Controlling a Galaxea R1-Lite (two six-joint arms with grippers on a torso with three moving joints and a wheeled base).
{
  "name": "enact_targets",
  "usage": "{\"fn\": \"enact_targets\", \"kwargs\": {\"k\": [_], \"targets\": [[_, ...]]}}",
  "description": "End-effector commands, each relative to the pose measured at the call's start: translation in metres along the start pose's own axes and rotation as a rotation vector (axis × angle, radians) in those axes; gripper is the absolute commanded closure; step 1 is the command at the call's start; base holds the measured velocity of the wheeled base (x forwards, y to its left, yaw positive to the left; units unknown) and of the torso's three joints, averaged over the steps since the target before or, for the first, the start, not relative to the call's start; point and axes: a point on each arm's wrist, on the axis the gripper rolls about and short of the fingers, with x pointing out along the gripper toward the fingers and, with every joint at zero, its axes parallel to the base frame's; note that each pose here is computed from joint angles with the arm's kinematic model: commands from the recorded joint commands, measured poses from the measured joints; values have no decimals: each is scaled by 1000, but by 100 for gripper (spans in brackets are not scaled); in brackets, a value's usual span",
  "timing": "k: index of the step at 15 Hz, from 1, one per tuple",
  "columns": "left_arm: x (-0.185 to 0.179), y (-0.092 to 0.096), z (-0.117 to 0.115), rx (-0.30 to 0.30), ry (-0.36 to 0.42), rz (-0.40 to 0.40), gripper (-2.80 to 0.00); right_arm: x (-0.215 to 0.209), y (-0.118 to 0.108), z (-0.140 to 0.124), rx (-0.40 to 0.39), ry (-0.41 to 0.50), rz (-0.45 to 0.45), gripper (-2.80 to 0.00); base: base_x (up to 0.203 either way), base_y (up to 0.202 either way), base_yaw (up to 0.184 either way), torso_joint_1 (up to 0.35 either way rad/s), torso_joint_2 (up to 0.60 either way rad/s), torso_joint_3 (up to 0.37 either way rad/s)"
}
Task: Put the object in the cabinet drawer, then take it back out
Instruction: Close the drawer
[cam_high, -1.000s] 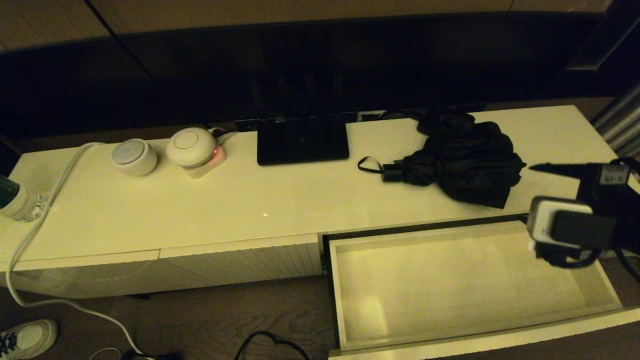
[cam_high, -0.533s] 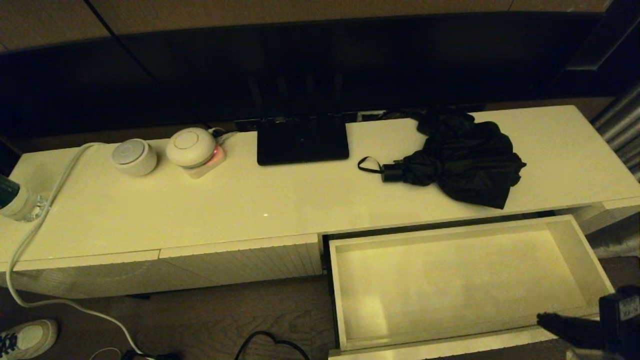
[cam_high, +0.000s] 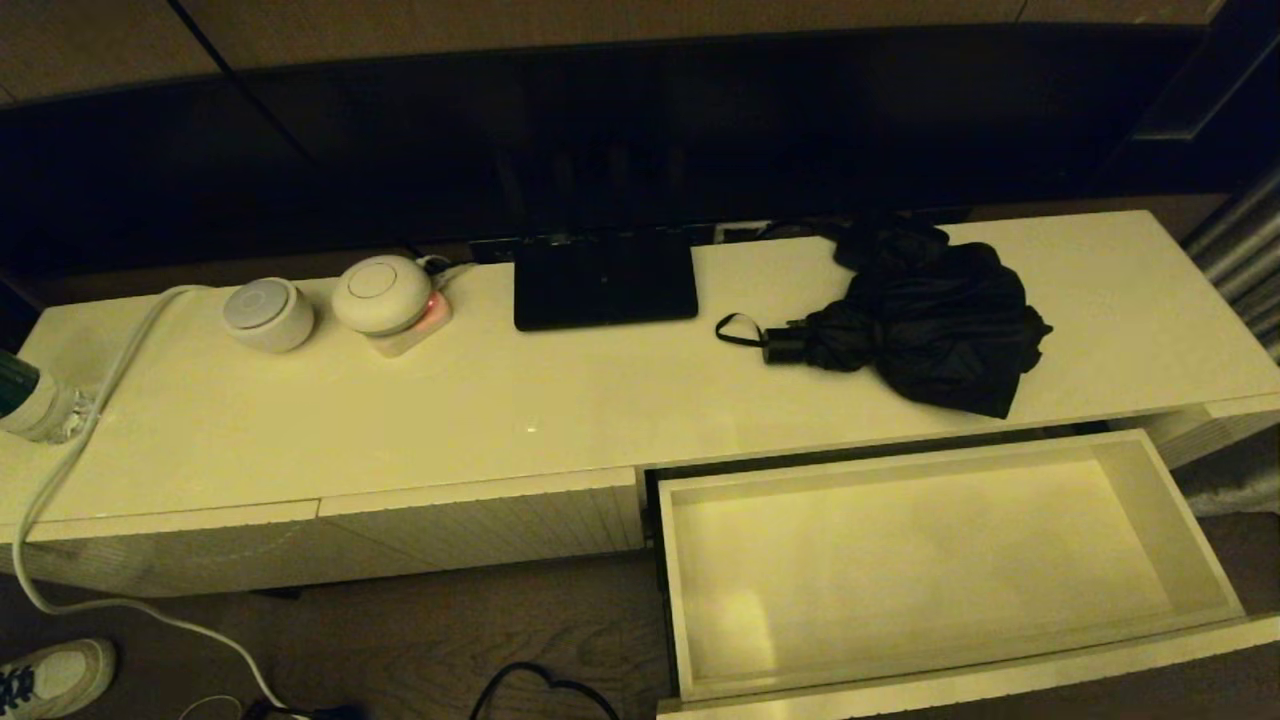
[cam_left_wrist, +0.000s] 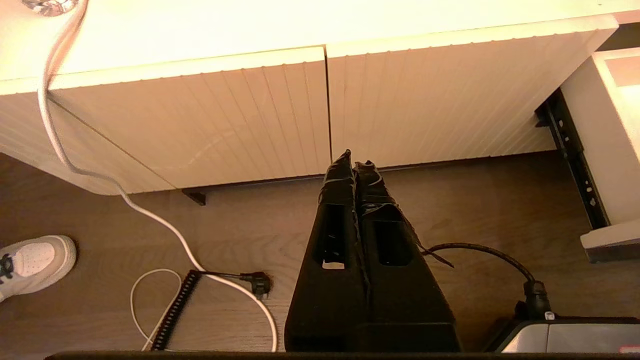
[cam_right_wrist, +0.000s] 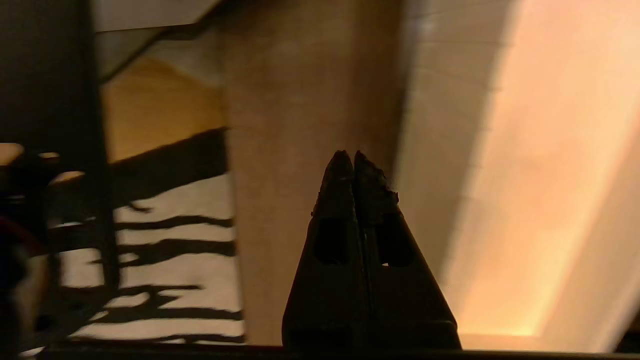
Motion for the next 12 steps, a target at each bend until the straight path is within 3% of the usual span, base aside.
{"fn": "enact_targets", "kwargs": {"k": [1,6,12], "targets": [[0,0,-1,0,3,1,0,14,4,-3,7,22,86,0,0,0,0,0,0,0],[0,0,-1,0,3,1,0,54,-10,-10,55,58,92,0,0,0,0,0,0,0],[0,0,-1,0,4,1,0,84,-40,-19,91,78,-33,0,0,0,0,0,0,0]]}}
